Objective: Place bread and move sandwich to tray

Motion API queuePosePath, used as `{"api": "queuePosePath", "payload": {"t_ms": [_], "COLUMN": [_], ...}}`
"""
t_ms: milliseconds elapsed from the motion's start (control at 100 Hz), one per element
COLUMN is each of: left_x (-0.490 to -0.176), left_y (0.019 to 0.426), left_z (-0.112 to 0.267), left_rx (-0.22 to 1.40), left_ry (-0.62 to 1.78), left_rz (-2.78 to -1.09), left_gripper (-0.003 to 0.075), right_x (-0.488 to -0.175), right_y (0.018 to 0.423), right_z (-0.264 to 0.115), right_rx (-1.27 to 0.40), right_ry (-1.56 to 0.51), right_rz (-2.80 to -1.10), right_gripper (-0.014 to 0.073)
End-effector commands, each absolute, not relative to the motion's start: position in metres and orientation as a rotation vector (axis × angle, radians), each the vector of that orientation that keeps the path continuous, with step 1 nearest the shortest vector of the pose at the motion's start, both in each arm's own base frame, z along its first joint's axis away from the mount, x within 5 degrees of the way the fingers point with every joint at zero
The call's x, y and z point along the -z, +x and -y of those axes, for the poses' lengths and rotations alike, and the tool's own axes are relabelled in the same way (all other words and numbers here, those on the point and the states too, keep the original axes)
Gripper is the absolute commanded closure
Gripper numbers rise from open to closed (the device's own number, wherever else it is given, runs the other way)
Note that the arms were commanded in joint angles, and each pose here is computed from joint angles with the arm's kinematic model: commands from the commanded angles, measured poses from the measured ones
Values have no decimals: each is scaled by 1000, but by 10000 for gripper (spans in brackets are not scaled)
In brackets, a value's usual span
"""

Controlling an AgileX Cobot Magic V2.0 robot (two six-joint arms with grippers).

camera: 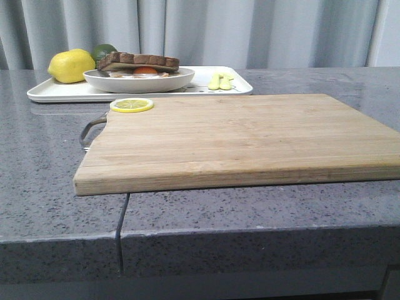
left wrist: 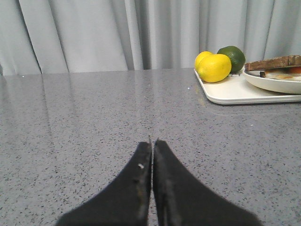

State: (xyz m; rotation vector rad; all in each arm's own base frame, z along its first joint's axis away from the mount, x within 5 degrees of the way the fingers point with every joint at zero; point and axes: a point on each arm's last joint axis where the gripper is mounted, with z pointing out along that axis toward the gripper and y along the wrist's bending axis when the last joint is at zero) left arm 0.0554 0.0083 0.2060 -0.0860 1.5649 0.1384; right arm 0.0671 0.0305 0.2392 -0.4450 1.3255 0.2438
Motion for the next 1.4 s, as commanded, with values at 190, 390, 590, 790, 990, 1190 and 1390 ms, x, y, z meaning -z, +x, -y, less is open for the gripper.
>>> {"api": "queuePosePath", "payload": {"t_ms": [190,390,590,790,990,1190,1390], "left_x": [-208,-208,-208,-208,-208,-208,-208], "left_y": [53,53,53,53,53,53,53], "left_z": [-7,-7,-7,-7,-7,-7,-7], "left_rx": [-132,-132,-132,-132,-132,-132,-132], "left_ry": [-83,-83,-83,-83,-83,-83,-83], "left_rz": [-1478,-1478,-1478,-1478,-1478,-1478,-1478], "left_gripper": [740,740,740,740,740,740,740], "right_x": [-241,-231,-211,-207,-204,-201,-201], "right_y": [67,60,58,56,55,55,55], "right_z": [-17,-9,-7,-4,-3,-2,-2], "right_rx": [-73,-19,-49,-17,-3,-2,-2], "right_ry": [-293,-203,-127,-79,-68,-68,-68], "right_rz": [-1446,-1440,-1465,-1459,-1496,-1523,-1521], "right_gripper": [664,664,664,664,664,664,664]}}
